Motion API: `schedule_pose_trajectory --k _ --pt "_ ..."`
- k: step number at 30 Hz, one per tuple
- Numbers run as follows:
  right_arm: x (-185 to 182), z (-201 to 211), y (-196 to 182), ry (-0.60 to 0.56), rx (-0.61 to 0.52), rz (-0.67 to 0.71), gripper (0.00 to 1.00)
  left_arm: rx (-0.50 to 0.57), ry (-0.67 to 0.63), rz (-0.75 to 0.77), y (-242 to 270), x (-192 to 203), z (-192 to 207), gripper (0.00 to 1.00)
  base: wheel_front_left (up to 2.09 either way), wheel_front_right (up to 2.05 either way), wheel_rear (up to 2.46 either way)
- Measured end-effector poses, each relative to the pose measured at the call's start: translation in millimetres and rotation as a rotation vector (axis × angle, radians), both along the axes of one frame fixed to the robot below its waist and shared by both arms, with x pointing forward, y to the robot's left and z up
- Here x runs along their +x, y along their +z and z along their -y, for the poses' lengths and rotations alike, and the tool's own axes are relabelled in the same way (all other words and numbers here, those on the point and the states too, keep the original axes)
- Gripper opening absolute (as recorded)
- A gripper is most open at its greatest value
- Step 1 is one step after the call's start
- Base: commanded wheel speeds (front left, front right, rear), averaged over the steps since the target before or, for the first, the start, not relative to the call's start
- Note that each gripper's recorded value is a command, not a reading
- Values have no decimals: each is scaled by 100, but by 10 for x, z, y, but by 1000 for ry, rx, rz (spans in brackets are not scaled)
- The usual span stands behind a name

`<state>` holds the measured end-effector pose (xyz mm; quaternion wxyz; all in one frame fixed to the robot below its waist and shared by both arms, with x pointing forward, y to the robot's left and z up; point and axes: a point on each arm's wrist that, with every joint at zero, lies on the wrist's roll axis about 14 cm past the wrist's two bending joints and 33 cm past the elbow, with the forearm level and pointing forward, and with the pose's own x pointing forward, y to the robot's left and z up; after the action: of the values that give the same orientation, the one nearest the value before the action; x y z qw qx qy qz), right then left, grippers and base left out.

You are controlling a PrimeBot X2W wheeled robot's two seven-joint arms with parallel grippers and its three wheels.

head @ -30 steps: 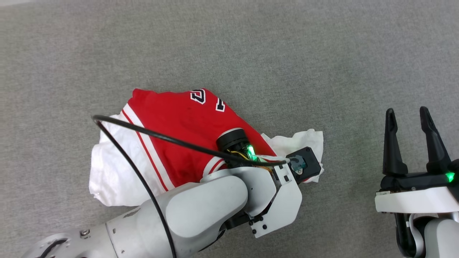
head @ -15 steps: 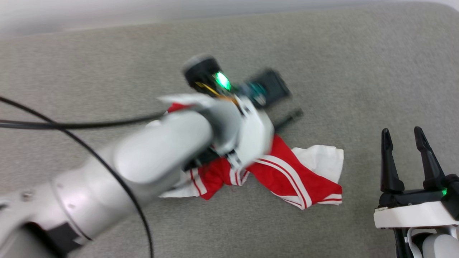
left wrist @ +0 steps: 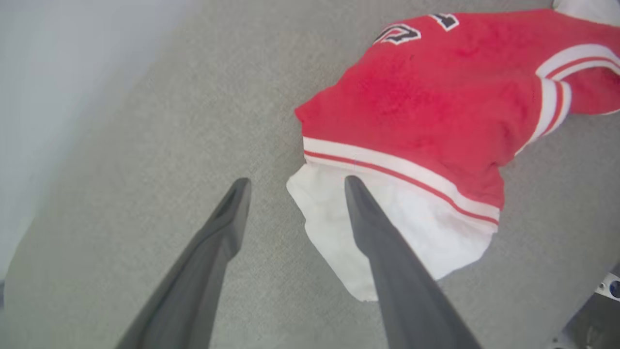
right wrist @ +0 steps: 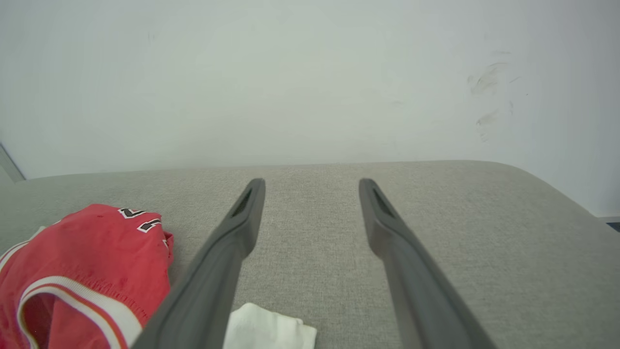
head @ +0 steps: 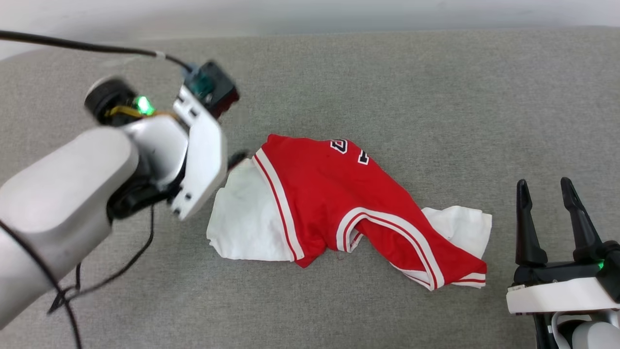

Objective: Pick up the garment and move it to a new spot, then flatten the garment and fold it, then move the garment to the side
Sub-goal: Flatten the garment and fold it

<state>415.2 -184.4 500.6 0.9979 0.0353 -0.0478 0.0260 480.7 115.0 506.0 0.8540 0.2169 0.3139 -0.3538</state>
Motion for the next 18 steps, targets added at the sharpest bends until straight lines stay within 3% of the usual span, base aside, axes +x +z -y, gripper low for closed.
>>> schedule_pose_trajectory --k 6,18 --pt "63 -27 -73 8 -8 -16 100 113 22 -223 -503 -371 -276 100 0 0 0" --pt "154 27 -194 -6 -17 -41 100 176 38 -472 -1267 -712 -336 100 0 0 0"
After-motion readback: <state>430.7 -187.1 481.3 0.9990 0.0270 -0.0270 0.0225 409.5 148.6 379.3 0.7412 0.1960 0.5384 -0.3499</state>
